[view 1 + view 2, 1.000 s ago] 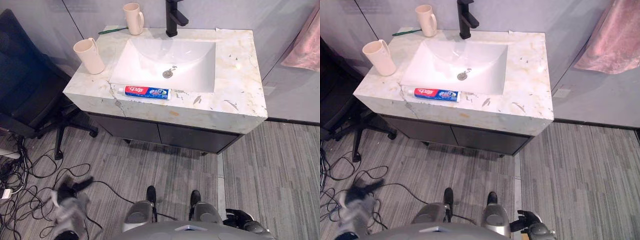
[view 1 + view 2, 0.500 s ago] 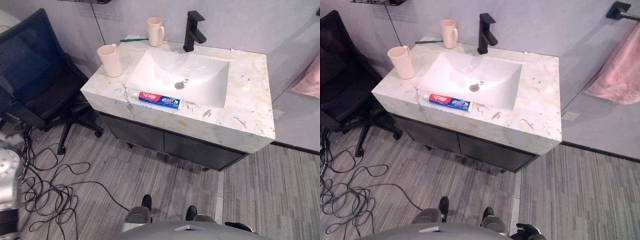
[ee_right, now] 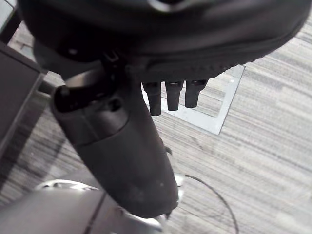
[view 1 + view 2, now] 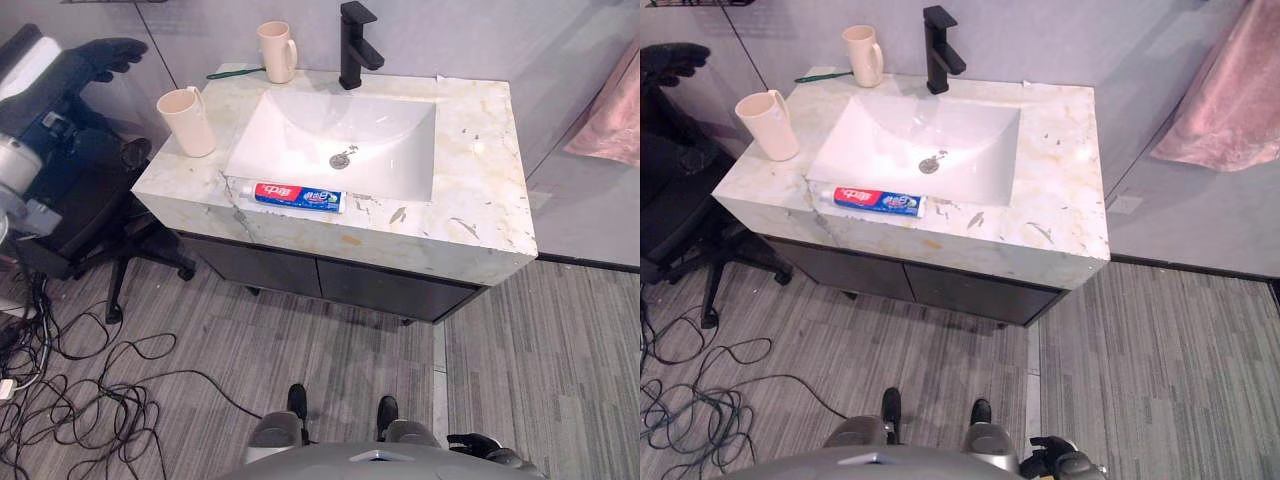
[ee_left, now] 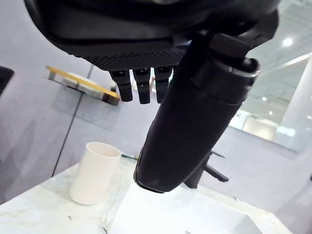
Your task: Organize the bathroom.
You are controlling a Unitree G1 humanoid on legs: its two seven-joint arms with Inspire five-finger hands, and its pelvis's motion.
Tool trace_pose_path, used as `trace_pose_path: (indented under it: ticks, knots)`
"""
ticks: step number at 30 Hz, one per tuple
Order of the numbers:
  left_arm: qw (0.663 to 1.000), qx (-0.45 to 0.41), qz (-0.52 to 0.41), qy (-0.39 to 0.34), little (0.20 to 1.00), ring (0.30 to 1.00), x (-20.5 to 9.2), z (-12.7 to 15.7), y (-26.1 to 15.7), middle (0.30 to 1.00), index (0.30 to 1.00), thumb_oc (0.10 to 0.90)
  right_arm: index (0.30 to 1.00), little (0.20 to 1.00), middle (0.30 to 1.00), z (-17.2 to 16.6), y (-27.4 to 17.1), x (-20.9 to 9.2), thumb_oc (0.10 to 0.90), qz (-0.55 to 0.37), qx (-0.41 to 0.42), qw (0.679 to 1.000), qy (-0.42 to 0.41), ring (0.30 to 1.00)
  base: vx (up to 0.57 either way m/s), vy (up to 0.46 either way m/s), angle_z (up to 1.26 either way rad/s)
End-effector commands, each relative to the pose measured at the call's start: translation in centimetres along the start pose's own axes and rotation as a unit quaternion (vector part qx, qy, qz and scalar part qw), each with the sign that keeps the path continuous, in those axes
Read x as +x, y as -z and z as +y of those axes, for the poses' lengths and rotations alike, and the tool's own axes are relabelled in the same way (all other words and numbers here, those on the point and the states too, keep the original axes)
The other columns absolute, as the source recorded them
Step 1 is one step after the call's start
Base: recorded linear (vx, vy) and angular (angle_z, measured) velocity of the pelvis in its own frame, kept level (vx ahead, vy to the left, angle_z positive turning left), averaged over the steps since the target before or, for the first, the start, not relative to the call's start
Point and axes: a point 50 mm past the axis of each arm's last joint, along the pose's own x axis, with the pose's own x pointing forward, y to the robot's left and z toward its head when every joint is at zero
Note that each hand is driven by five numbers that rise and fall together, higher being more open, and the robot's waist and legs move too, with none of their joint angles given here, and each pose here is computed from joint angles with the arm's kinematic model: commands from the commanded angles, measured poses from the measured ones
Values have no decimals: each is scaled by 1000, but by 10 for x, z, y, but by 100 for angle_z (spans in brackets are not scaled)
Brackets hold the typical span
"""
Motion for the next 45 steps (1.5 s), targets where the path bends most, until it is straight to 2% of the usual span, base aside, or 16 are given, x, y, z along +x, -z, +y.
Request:
trace_pose_path:
  ticks: [1,7,14,27,45]
  knots:
    - [995,25,-61,-74,900,900,-4,66,-31,900,900,800,900,900,900,-17,-7,-2,800,-13,-20,1000,10,900,-9,-9,-9]
    - [999,-4,-39,8,900,900,20,55,-34,900,900,800,900,900,900,-25,-6,-3,800,-7,-20,1000,14,900,-19,-8,-3]
    - [997,-44,10,54,900,900,35,38,-20,900,900,800,900,900,900,-37,-12,-4,800,-13,-14,999,31,900,-72,18,-7]
    - [995,-49,34,82,900,900,43,29,-12,900,900,800,900,900,900,-54,-17,-6,800,-19,2,998,53,900,-42,17,-4]
    - [990,-92,33,102,900,900,45,1,-13,900,900,800,900,900,900,-75,-23,-11,800,-30,9,996,82,900,-19,17,-2]
